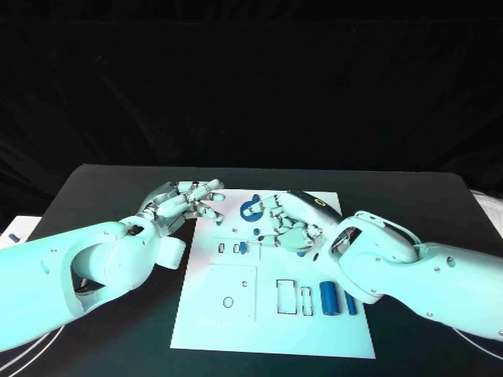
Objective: Assemble the parts on the task board
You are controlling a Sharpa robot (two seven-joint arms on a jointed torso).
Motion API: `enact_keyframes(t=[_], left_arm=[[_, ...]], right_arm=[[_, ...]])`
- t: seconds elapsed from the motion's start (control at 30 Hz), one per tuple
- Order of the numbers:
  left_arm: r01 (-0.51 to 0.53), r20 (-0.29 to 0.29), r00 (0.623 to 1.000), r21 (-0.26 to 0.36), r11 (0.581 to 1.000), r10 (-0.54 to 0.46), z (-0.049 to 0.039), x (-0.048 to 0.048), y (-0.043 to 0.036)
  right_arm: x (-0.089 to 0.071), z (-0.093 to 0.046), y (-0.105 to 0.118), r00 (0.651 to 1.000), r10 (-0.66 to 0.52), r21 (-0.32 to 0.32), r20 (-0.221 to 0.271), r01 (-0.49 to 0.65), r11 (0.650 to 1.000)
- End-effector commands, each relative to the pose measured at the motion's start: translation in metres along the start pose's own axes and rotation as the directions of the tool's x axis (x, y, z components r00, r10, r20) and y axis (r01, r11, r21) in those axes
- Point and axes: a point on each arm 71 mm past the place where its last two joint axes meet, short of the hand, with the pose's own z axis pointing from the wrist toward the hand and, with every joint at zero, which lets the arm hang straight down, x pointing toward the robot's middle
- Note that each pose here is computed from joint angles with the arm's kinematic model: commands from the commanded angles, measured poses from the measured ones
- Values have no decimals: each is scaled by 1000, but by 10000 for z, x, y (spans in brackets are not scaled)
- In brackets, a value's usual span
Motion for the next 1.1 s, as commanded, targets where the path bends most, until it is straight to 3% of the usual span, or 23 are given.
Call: enact_keyframes(t=[0.03, 0.17, 0.23, 0.4, 0.53, 0.63, 0.87, 1.1], left_arm=[[-153, -47, 988, -106, 982, 149, 15, -11, 75], [-311, -143, 948, -236, 921, 284, 29, -23, 140], [-421, -220, 904, -300, 856, 368, 50, -16, 152], [-692, -353, 722, -376, 616, 595, 121, -25, 134], [-819, -402, 564, -381, 429, 721, 218, -8, 70], [-870, -418, 466, -377, 318, 780, 295, 40, 13], [-913, -451, 344, -367, 181, 824, 447, 222, -62], [-922, -479, 302, -367, 125, 824, 581, 346, -48]], right_arm=[[-175, -74, -43, 989, 148, 23, -5, -147, 989], [-463, -176, -221, 975, 217, 105, 42, -220, 970], [-592, -235, -329, 967, 244, 145, 77, -253, 956], [-798, -349, -543, 952, 272, 210, 143, -298, 931], [-869, -396, -638, 948, 271, 235, 167, -306, 923], [-897, -419, -691, 947, 267, 249, 177, -306, 919], [-905, -423, -746, 950, 257, 262, 180, -298, 918], [-887, -403, -757, 954, 248, 267, 171, -287, 920]])
